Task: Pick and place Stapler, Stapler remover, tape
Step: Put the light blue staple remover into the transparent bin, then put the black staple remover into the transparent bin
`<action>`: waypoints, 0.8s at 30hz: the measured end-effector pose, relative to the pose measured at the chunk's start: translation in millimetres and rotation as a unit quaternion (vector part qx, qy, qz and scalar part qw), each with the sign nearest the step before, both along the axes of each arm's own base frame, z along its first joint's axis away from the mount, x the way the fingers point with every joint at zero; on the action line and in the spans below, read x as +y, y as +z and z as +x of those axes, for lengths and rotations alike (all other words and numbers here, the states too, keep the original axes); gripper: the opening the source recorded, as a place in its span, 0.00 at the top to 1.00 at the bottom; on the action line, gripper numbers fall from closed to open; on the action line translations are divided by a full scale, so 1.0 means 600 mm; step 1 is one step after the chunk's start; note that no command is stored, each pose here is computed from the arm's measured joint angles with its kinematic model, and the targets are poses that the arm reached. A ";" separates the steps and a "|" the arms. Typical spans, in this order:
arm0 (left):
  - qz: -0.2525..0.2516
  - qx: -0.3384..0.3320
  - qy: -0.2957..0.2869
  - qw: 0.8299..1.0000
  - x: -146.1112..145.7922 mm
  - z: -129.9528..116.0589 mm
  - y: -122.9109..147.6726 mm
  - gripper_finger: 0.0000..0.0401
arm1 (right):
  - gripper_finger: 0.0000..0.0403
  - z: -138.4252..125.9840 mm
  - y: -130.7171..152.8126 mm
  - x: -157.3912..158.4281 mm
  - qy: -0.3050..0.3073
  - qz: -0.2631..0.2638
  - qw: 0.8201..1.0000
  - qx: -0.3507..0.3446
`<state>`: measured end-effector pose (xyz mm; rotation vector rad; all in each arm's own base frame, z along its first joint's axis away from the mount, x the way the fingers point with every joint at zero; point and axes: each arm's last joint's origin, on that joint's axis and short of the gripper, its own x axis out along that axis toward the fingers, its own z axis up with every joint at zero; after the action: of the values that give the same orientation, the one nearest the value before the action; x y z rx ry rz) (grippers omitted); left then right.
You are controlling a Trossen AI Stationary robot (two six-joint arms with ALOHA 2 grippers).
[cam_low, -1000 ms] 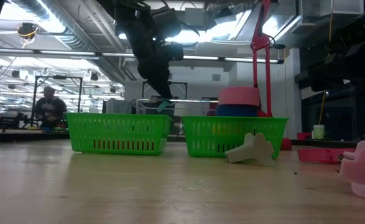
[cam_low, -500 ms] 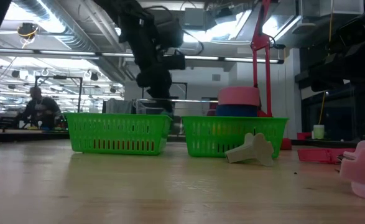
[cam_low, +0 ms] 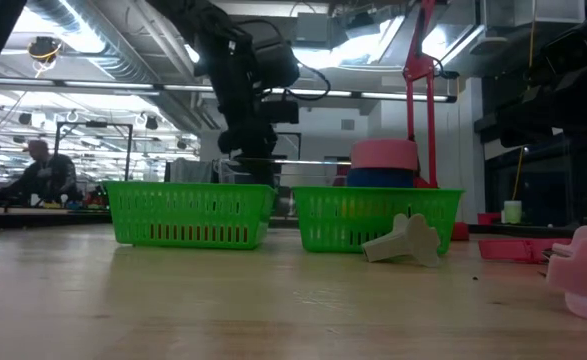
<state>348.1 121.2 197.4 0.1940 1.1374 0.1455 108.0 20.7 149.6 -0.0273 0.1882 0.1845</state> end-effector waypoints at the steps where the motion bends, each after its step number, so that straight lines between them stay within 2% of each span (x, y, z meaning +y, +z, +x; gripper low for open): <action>1: 0.003 0.004 0.005 1.000 0.001 0.000 -0.002 0.87 | 0.82 0.000 0.000 0.000 0.000 0.000 1.000 0.000; 6: 0.001 0.005 0.042 0.999 0.002 0.001 0.005 0.86 | 0.82 0.000 0.000 0.000 0.000 0.000 1.000 0.000; 14: 0.002 0.015 0.047 0.999 0.005 0.007 0.041 0.76 | 0.82 0.000 0.000 0.000 0.000 0.000 1.000 0.000; 19: 0.012 0.008 0.100 0.995 0.009 0.009 0.057 0.66 | 0.82 0.000 0.000 0.000 0.000 0.000 1.000 0.000; 24: -0.012 0.024 0.151 0.988 0.007 0.003 0.070 0.59 | 0.82 0.000 0.000 0.000 0.000 0.000 1.000 0.000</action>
<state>349.9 125.2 239.3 0.0017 1.2112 0.3972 108.0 20.7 149.5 -0.0271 0.1886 0.1845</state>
